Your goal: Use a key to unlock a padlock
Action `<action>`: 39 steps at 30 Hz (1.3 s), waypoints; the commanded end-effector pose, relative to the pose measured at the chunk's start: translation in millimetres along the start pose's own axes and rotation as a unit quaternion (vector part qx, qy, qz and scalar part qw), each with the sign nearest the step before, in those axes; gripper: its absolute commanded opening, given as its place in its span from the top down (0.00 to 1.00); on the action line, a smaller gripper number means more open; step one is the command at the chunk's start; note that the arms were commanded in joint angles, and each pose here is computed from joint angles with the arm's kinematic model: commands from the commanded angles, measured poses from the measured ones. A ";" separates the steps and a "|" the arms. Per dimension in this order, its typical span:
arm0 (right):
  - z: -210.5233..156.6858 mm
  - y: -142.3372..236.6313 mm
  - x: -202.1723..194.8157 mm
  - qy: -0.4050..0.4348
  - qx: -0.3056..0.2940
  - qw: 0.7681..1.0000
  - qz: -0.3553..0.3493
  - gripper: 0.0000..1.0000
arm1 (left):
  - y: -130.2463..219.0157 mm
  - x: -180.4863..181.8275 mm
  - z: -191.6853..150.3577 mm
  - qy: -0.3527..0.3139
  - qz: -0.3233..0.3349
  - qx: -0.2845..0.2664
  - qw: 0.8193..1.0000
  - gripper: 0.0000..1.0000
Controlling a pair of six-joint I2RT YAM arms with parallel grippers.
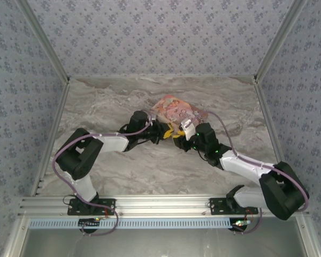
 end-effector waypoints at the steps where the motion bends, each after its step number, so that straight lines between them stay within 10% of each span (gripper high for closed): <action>1: -6.0 7.6 -4.5 0.046 0.017 0.998 -0.050 0.56 | 6.4 -18.9 -1.9 -0.024 -0.027 0.003 0.999 1.00; 13: -10.0 14.1 15.3 0.193 0.025 0.973 -0.122 0.38 | 16.7 -22.5 -1.0 -0.052 -0.022 0.000 0.998 1.00; 39: 13.0 5.1 27.5 0.296 0.001 0.944 -0.143 0.33 | 36.0 -57.2 -13.5 -0.090 0.020 0.004 0.996 1.00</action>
Point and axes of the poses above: each hand's point on the last joint's axis, 136 mm out from that joint toward the fingers, its own y axis back along the fingers, its own x axis along the line the jaws close on, z = x × y, the point moved 7 cm from there along y, back along the fingers, and after that the axes turned 4 degrees about y, right-handed, at the moved point
